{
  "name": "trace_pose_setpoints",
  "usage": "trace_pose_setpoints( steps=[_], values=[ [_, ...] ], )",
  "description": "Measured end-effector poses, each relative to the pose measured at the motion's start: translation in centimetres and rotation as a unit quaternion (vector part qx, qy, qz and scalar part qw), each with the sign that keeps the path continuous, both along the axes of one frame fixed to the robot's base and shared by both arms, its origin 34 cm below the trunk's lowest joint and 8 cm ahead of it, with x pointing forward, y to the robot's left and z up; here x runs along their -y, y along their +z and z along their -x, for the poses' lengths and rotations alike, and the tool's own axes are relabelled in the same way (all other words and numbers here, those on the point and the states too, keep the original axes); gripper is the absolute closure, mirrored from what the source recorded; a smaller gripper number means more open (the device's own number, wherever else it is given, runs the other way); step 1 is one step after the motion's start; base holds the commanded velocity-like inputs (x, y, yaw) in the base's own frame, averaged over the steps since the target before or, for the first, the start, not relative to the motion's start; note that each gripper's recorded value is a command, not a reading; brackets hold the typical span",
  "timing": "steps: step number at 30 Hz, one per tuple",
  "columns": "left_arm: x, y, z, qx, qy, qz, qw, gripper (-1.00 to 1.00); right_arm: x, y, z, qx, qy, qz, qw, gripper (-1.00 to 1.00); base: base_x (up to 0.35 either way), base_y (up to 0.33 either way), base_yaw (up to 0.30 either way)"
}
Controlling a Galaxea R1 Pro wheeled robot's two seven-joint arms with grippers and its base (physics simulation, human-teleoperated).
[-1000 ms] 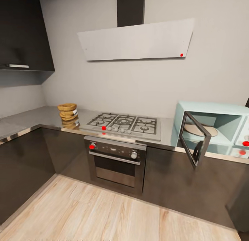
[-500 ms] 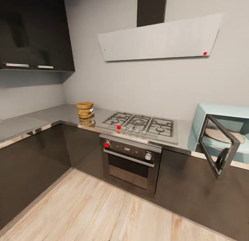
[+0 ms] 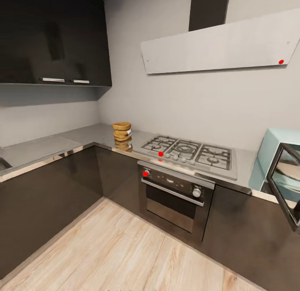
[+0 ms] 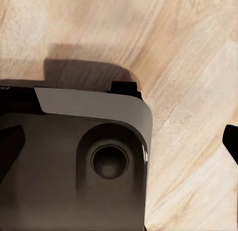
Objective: In the kitchen, take the popcorn bag from the countertop, put it into the microwave, and heat it until the popcorn is cooked so the cooked popcorn ends up inside the bag.
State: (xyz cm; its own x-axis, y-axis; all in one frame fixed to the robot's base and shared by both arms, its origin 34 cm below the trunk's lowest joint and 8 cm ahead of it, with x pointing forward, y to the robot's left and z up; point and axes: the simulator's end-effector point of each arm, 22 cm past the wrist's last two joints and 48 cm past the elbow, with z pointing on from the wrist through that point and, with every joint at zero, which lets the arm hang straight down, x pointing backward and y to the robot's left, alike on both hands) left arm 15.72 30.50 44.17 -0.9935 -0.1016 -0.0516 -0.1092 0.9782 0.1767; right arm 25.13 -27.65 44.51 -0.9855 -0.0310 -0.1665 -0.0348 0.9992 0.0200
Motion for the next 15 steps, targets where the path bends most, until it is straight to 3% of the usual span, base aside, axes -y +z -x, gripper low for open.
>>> trace_pose_setpoints(
  steps=[12, 15],
  values=[
    [0.1, 0.0, 0.1, -0.001, 0.004, 0.001, 1.0000, -1.00, 0.5, 0.0, 0.0, 0.000, 0.000, 0.004, 1.0000, -1.00, 0.000, 0.000, 0.277],
    [1.0, -0.1, 0.1, -0.001, 0.006, 0.007, 1.0000, -1.00, 0.2, 0.0, 0.0, 0.000, 0.001, 0.002, 1.0000, -1.00, 0.000, 0.000, 0.277]
  ],
)
